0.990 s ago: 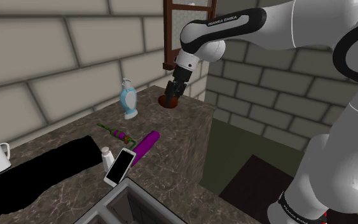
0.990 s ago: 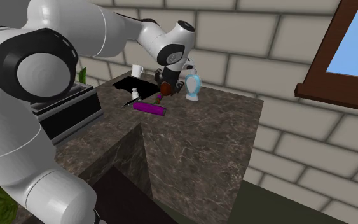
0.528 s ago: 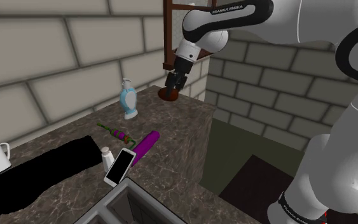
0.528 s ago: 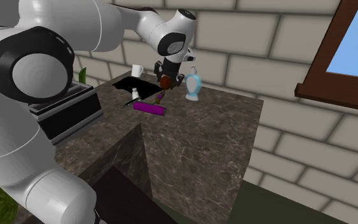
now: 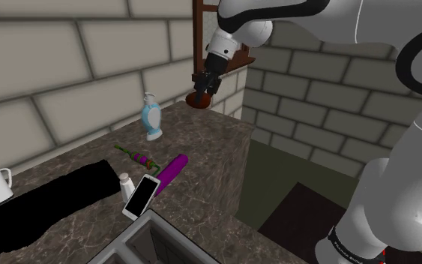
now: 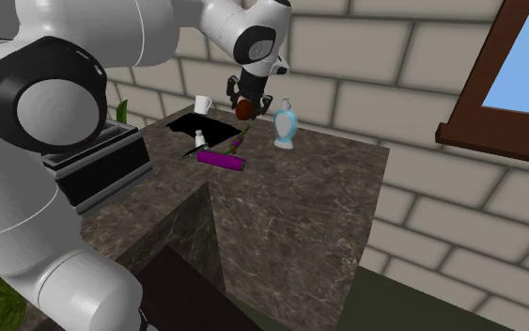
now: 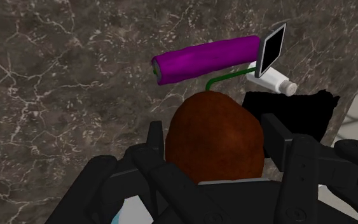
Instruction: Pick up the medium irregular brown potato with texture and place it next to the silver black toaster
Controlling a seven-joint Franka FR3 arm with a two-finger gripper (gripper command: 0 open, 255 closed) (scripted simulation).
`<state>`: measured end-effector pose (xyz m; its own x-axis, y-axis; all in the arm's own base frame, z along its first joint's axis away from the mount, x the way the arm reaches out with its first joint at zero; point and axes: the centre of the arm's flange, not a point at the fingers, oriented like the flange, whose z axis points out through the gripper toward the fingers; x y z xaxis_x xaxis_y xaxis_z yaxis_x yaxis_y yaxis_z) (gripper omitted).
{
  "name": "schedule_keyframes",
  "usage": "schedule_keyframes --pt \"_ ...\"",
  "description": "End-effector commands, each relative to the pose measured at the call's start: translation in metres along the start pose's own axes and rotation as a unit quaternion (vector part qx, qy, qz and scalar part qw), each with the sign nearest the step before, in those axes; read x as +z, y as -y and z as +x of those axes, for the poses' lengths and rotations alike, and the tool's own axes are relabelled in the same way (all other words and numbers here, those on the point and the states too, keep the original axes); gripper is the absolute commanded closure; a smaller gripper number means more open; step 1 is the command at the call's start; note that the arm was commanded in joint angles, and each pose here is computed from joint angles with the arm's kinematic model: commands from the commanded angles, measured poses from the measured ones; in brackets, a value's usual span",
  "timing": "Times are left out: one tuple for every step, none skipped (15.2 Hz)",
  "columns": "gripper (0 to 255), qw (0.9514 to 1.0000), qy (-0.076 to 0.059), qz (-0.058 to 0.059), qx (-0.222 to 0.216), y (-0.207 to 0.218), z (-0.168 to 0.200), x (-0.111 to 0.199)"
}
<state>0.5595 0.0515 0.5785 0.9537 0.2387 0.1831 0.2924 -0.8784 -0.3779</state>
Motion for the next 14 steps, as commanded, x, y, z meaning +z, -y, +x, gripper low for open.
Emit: schedule_keyframes --pt "255 1.0 0.0 0.0 0.0 0.005 0.002 -0.009" --pt "255 1.0 0.0 0.0 0.0 0.007 0.003 -0.013" --pt "255 1.0 0.0 0.0 0.0 0.007 0.003 -0.015" --pt "255 1.0 0.0 0.0 0.0 0.017 -0.005 -0.012" --pt "255 1.0 0.0 0.0 0.0 0.027 -0.013 -0.01" --pt "255 1.0 0.0 0.0 0.0 0.037 -0.022 -0.008" --pt "255 1.0 0.0 0.0 0.0 0.047 -0.03 -0.005" --pt "255 1.0 0.0 0.0 0.0 0.057 -0.039 -0.003" --pt "255 1.0 0.0 0.0 0.0 0.066 -0.047 0.0" --pt "255 1.0 0.0 0.0 0.0 0.076 -0.055 0.002" --pt "255 1.0 0.0 0.0 0.0 0.086 -0.064 0.004" --pt "255 1.0 0.0 0.0 0.0 0.096 -0.072 0.007" --pt "255 1.0 0.0 0.0 0.0 0.106 -0.081 0.009" --pt "255 1.0 0.0 0.0 0.0 0.116 -0.089 0.012"
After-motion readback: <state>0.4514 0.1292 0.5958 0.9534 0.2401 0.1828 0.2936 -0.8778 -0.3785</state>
